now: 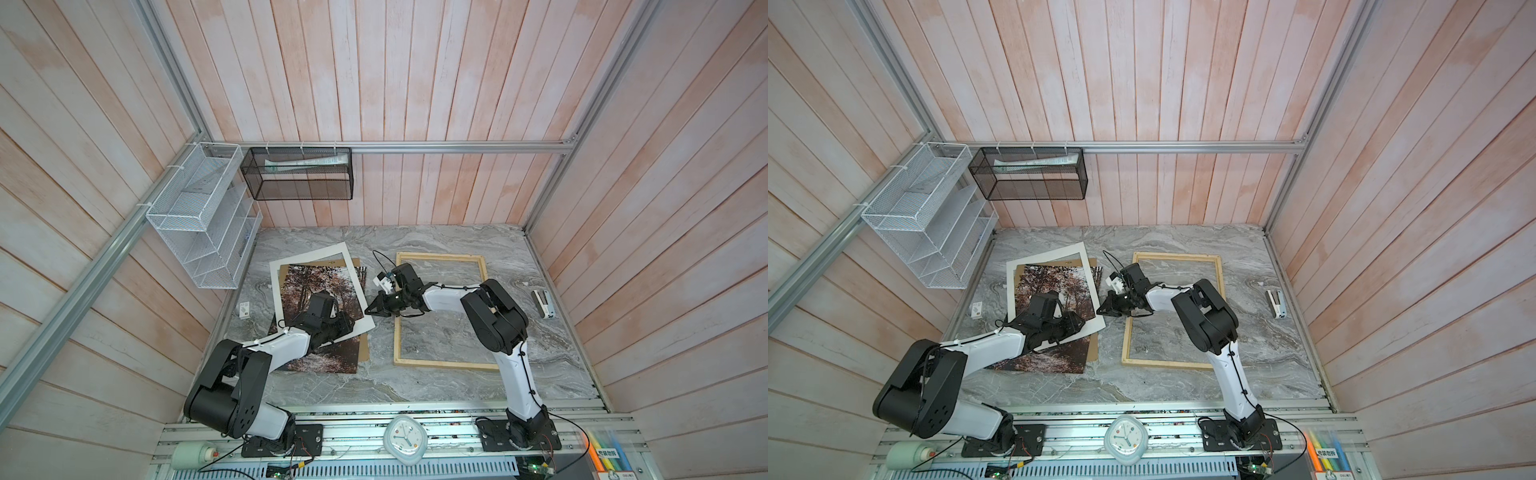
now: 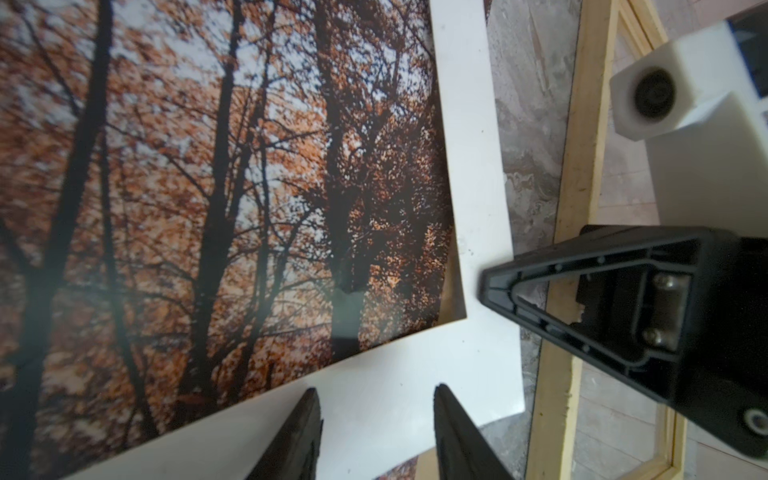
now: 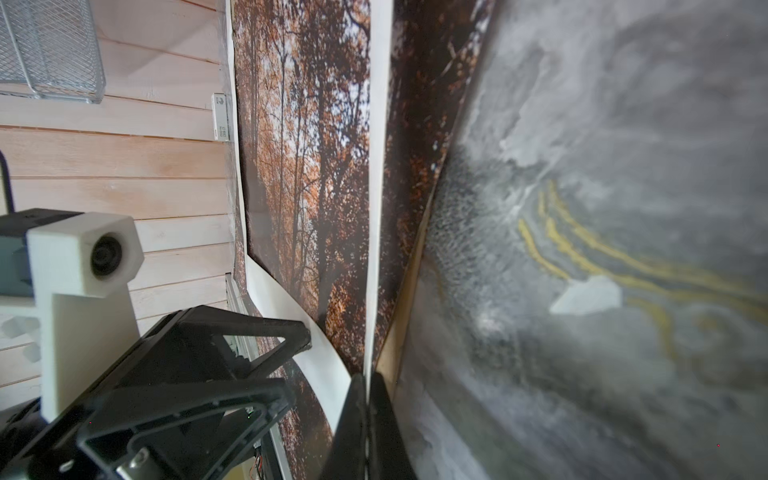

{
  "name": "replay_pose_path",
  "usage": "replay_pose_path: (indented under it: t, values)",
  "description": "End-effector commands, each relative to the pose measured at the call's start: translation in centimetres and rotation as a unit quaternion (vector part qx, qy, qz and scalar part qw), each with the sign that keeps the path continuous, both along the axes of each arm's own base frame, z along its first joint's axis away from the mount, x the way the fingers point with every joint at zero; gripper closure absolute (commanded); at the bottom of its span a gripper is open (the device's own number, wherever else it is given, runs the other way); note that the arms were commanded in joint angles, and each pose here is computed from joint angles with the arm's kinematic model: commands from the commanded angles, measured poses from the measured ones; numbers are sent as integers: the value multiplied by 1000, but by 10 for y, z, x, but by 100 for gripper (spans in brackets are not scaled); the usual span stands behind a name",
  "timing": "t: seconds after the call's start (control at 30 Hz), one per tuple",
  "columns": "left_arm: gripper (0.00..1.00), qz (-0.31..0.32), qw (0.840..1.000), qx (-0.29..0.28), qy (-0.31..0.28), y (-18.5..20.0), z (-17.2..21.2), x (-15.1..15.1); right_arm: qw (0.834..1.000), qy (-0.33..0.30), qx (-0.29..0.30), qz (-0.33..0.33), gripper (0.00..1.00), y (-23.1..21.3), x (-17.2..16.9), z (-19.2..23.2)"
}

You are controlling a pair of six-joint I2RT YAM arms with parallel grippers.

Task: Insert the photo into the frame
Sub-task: 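Grasp the white mat's edge with both grippers and lift it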

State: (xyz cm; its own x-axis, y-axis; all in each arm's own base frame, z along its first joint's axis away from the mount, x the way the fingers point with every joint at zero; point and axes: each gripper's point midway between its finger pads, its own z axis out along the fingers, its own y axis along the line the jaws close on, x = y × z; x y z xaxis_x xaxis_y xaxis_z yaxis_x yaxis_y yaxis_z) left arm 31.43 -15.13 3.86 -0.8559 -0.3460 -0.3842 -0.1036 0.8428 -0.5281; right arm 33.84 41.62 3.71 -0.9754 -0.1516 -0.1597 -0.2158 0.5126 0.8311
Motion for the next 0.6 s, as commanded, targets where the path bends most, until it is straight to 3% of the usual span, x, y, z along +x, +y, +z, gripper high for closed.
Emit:
replay_pose_path:
  t: [0.0, 0.27, 0.57]
  values:
    - [53, 6, 1000, 27, -11, 9, 16, 5, 1000, -13, -10, -5, 100, -10, 5, 7]
    - [53, 19, 997, 58, -38, 18, 45, 18, 998, -57, 3, 2, 100, -12, 10, 38]
    - [53, 34, 996, 73, -37, 26, 50, 17, 997, -69, 34, 24, 100, 0, 13, 48]
